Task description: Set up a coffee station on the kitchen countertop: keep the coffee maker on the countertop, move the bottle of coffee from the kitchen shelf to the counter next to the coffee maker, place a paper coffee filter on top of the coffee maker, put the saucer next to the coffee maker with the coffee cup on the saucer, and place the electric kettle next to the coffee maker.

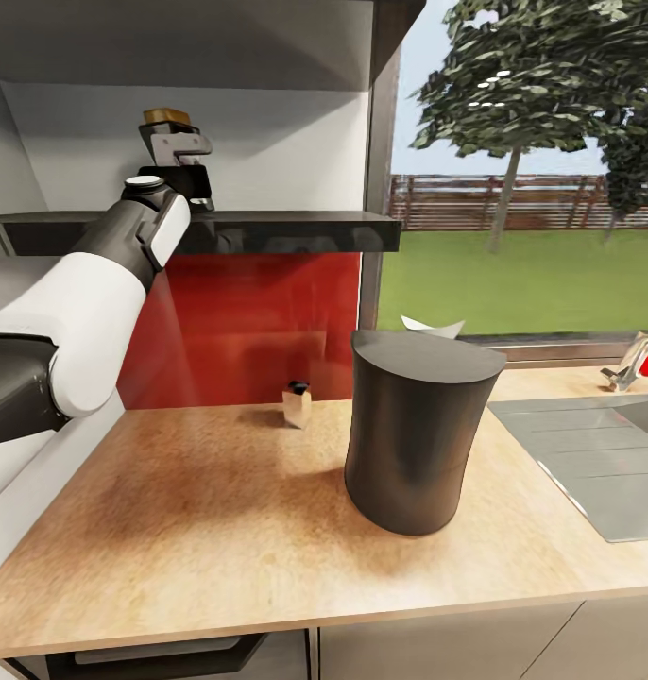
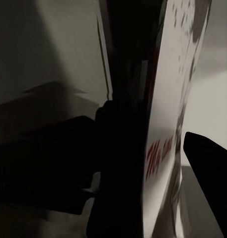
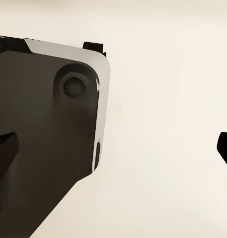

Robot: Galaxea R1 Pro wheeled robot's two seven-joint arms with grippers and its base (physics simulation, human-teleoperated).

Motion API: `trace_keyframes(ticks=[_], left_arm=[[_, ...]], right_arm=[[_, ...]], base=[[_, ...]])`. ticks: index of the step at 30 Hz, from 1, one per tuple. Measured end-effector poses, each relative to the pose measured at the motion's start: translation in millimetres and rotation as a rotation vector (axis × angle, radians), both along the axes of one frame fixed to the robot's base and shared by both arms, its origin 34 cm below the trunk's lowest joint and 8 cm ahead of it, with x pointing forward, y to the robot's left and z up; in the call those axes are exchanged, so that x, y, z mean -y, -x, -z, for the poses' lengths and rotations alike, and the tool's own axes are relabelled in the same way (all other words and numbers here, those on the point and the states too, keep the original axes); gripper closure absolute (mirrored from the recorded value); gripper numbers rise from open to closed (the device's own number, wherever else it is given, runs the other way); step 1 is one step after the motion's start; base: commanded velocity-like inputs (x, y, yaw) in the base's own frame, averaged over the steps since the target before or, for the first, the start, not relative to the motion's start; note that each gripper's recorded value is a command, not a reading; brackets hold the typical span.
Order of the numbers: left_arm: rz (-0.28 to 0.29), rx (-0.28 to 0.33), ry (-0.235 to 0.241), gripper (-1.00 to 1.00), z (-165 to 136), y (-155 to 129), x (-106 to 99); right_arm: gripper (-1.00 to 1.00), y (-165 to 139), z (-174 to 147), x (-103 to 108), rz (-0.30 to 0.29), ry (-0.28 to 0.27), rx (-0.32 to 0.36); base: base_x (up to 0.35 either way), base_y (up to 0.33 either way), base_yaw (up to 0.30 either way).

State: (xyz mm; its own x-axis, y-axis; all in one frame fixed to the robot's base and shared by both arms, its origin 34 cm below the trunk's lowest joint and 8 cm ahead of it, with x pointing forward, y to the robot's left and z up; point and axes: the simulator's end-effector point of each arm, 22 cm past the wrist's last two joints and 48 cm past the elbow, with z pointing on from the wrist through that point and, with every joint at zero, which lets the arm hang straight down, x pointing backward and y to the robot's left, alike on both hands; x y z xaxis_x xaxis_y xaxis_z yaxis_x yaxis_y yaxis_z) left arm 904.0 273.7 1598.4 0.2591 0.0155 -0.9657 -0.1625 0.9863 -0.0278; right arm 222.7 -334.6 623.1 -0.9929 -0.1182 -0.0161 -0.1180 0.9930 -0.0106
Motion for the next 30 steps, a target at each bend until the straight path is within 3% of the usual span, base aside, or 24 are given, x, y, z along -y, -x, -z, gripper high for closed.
trace_keyframes(ticks=[10,18,30], left_arm=[[0.005,0.004,-0.003,1.0,-0.7,2.4,4.3],[0.001,-0.03,-0.014,1.0,-0.3,4.7,5.1],[-0.002,-0.034,-0.02,1.0,-0.2,4.9,5.6]], right_arm=[[-1.0,-0.1,-0.1,0.0,0.0,0.0,0.001],[-1.0,0.0,-0.1,0.2,0.001,0.0,0.0],[-1.0,0.0,0.0,0.0,0.001,0.0,0.0]], base=[[0.0,0.0,-0.053],[0.0,0.0,-0.257],[-0.012,0.0,-0.275]])
